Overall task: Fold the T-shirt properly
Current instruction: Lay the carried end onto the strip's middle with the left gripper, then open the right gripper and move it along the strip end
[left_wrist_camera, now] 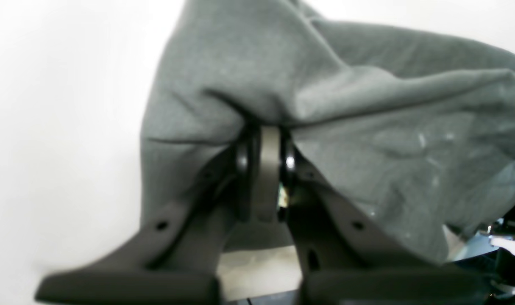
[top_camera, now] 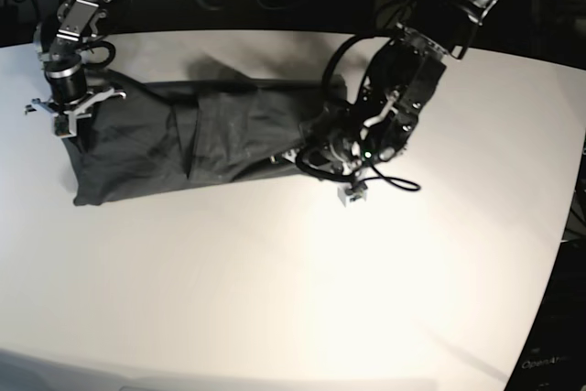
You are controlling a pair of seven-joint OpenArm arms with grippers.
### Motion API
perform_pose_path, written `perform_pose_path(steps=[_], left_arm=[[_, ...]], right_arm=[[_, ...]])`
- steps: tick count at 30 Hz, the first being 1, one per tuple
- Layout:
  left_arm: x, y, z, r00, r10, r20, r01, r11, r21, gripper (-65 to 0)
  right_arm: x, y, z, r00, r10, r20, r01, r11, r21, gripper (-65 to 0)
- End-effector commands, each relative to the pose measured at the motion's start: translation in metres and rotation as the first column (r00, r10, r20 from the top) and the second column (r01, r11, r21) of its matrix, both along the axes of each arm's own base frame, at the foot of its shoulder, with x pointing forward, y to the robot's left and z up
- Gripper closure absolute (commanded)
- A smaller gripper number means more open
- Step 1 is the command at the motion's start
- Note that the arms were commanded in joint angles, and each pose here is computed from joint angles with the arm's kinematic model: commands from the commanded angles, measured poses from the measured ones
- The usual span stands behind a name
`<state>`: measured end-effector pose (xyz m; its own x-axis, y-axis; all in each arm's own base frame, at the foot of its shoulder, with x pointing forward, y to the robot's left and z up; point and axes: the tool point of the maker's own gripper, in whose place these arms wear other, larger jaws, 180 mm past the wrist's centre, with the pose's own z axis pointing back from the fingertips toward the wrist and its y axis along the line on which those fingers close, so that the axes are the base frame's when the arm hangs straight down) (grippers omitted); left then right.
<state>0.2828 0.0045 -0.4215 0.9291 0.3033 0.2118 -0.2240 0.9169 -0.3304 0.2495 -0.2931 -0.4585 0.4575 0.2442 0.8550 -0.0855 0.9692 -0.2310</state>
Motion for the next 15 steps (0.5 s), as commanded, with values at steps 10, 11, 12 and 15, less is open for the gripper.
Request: perform_pose_path(steps=[10,11,12,15], left_arm=[[0.023,0.017,-0.005,0.999,0.029,0.039,-0.031,0.998,0.060,-3.1],[0.025,0.020,-0.007,0.998,0.037,0.051,-0.041,0.997,0.071,-3.1],[0.026,0.022,-0.009,0.998,0.042,0.054,-0.047,0.996,0.079,-3.1],[0.026,0.028,-0.017,0.997,0.055,0.047,-0.059,0.993,0.102,-3.1]], right_arm=[[-0.053,-0.007,-0.054,0.929,0.046,-0.368,-0.075,0.995,-0.064,-1.5],[-0.050,-0.014,-0.048,0.931,0.039,-0.362,-0.075,0.993,-0.086,-1.5],[-0.048,-0.018,-0.043,0.935,0.036,-0.353,-0.077,0.992,-0.102,-1.5],[-0.038,-0.023,-0.024,0.950,0.028,-0.312,-0.079,0.985,-0.152,-1.5]])
